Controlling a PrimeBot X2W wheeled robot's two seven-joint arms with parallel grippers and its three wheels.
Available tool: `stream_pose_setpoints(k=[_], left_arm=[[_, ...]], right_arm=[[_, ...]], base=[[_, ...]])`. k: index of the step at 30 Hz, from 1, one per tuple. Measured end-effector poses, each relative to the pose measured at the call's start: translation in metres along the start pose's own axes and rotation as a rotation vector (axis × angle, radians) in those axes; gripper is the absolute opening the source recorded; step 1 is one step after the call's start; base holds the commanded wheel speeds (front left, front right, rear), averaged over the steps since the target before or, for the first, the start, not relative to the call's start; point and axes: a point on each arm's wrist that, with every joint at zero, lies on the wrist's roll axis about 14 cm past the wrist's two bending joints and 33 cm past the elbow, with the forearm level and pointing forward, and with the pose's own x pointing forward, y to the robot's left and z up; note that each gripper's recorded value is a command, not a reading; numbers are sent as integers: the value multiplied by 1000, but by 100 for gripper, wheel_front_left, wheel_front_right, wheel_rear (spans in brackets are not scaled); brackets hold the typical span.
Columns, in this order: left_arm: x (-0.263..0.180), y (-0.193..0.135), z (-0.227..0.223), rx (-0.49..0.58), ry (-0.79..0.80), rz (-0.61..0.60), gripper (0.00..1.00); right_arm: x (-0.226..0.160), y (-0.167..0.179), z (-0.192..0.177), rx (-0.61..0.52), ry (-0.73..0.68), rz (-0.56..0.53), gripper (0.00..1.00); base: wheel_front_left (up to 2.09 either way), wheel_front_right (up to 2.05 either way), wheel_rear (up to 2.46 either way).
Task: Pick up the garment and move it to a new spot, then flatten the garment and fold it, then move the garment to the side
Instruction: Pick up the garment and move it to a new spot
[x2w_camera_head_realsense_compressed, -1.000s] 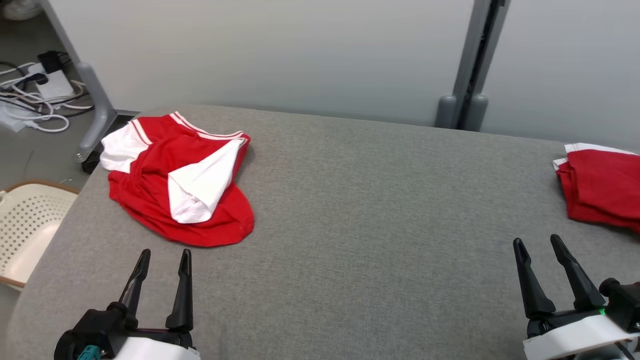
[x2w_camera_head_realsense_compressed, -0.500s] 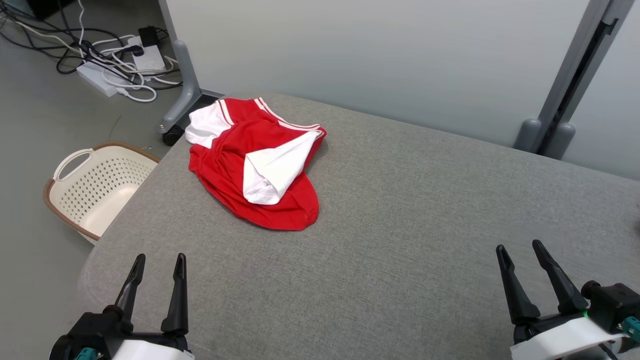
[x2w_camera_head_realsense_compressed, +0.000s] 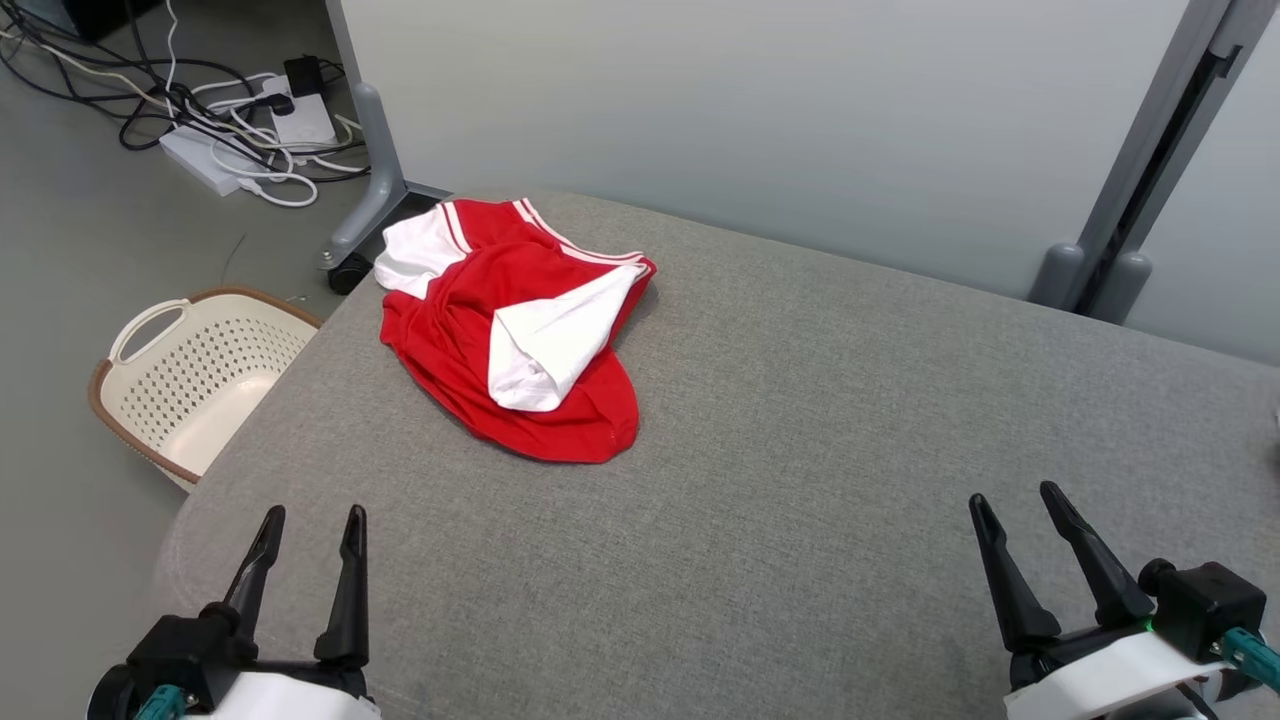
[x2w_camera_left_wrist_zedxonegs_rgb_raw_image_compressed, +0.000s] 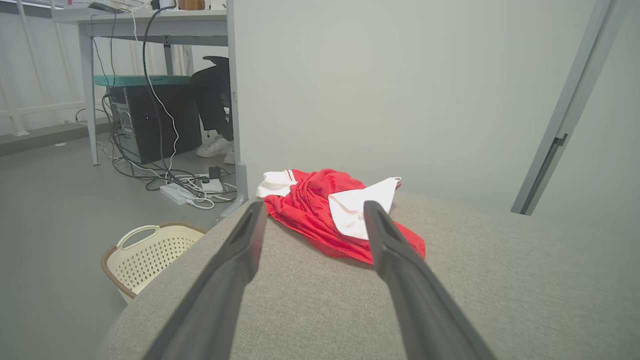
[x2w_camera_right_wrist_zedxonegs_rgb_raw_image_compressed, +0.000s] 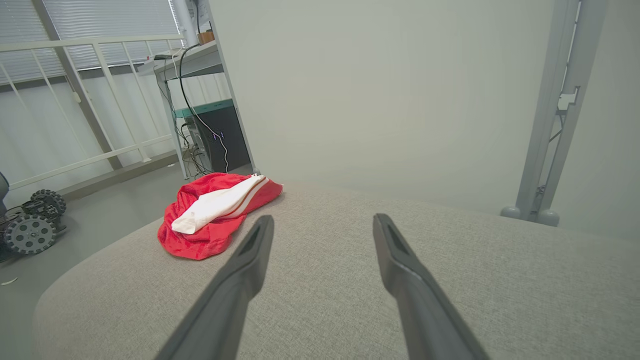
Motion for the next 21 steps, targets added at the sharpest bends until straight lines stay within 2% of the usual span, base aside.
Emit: stream_pose_setpoints(k=[9,21], left_arm=[[41,-16,19,31,45,-80,100],[139,-28,35,17,159,-128,100]], right_arm=[[-5,-11,-1,18,-1,-30,100],[-13,-48,-1,23,-9,-119,100]], base=[[0,0,0],[0,0,0]])
